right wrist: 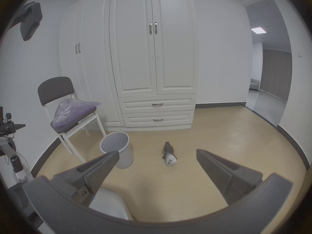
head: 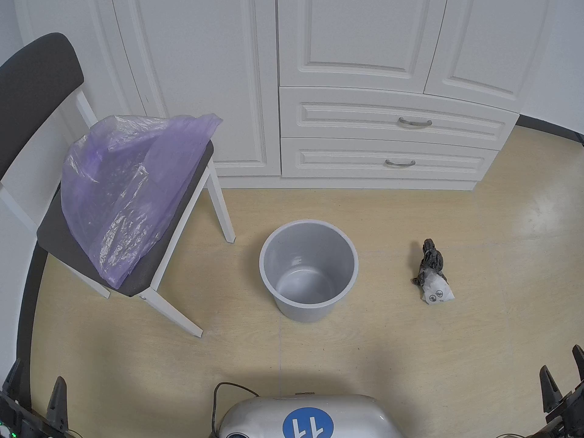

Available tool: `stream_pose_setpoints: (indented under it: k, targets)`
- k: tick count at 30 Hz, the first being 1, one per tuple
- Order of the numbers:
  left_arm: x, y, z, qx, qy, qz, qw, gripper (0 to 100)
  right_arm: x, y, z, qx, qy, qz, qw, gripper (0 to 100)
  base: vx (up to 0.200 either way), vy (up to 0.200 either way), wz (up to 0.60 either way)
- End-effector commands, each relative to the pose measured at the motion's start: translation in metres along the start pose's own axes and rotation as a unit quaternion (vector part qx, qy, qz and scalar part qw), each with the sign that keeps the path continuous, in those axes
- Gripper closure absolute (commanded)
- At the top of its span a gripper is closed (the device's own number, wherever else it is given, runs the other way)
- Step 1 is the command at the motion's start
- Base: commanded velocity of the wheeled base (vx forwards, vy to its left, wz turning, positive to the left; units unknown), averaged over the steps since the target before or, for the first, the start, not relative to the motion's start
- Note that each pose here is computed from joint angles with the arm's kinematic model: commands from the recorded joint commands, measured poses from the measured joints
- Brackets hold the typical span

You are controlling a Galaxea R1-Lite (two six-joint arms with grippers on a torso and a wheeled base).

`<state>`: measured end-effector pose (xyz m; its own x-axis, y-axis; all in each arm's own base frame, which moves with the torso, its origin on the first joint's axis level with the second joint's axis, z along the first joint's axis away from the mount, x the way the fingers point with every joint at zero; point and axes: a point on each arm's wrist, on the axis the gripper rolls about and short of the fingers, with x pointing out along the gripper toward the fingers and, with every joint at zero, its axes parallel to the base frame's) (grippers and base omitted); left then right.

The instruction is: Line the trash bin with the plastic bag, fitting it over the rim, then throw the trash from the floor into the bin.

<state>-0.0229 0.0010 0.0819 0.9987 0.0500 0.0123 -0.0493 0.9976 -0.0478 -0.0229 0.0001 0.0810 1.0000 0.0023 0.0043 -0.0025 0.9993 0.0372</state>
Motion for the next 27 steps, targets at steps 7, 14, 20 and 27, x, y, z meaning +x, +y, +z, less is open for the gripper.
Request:
stream_pose_setpoints:
  k: [7, 14, 20, 27]
  targets:
    - [-0.024, -0.005, 0.074, -0.011, -0.169, -0.096, 0.9809, 0, -0.003, 0.001, 0.015, -0.039, -0.076, 0.015, 0.9962, 0, 0.0, 0.0, 0.0]
    - [-0.016, -0.008, 0.106, -0.008, -0.126, -0.105, 0.9864, 0, -0.009, 0.007, 0.066, -0.027, -0.151, 0.049, 0.9869, 0, 0.0, 0.0, 0.0]
    - [0.03, -0.012, 0.149, 0.031, -0.055, -0.09, 0.9939, 0, 0.016, 0.008, 0.118, 0.027, -0.088, 0.028, 0.9953, 0, 0.0, 0.0, 0.0]
    - [0.113, -0.017, 0.158, 0.089, 0.075, -0.048, 0.9921, 0, 0.082, 0.001, 0.144, 0.046, 0.018, -0.008, 0.9987, 0, 0.0, 0.0, 0.0]
